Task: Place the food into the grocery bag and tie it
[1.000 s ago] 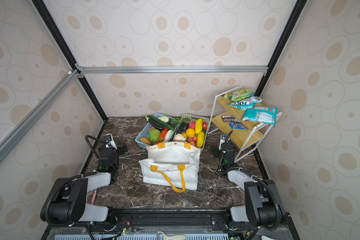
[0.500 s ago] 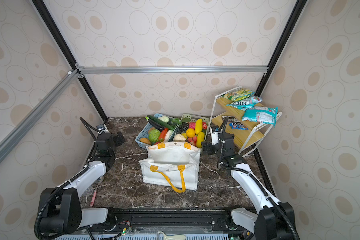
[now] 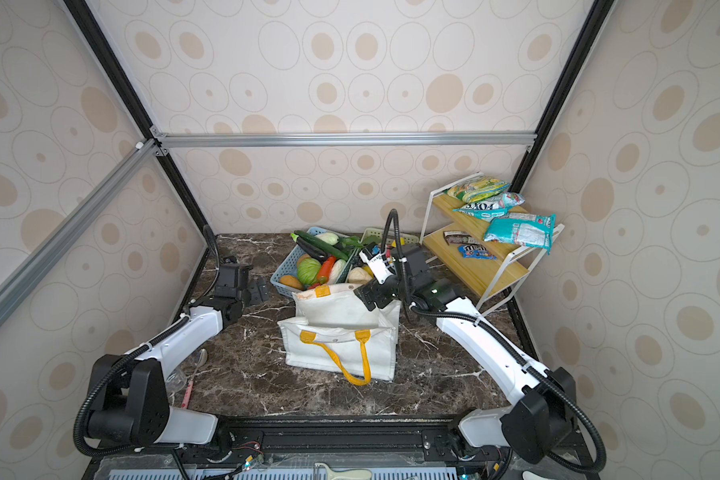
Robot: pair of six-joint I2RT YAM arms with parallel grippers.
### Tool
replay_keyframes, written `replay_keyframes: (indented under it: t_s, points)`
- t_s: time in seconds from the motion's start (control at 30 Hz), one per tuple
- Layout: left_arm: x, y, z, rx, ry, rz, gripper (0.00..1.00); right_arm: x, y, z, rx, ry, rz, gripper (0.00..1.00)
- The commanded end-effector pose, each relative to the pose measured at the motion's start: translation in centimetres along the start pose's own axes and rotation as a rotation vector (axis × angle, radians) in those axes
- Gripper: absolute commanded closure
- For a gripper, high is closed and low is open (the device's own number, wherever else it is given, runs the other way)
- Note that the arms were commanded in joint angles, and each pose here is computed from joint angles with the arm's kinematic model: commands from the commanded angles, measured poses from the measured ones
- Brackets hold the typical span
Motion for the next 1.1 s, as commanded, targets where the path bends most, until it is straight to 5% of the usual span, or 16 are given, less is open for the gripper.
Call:
replay_keyframes:
  t_s: [0.0, 0.5, 0.63, 1.07]
  points:
    - [0.9, 1.4, -0.6, 0.029, -0.005, -0.002, 0.01, -1.2, -0.1, 0.5, 0.084, 0.029, 0.07, 0.1]
    - [2.7, 1.9, -0.8, -0.01, -0.04, 0.013, 0.01, -7.7, -1.1, 0.1, 0.238, 0.007, 0.291, 0.14]
    - [3.3, 2.2, -1.3, -0.013, -0.076, 0.022, 0.01, -7.5, -2.3, 0.1, 0.299, 0.005, 0.348, 0.29]
    - [5.6, 4.3, -3.5, 0.011, -0.24, 0.031, 0.01, -6.3, -2.4, 0.8, 0.275, 0.066, 0.324, 0.98]
Point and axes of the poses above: each gripper's point midway between its finger pads, its own x axis back along the fingers, its own z axis along the line the jaws close on, y = z × x, the point moved 7 cm from there along x, back along the fingers, and after that the axes turned 12 degrees about x, right-handed, at the moved point
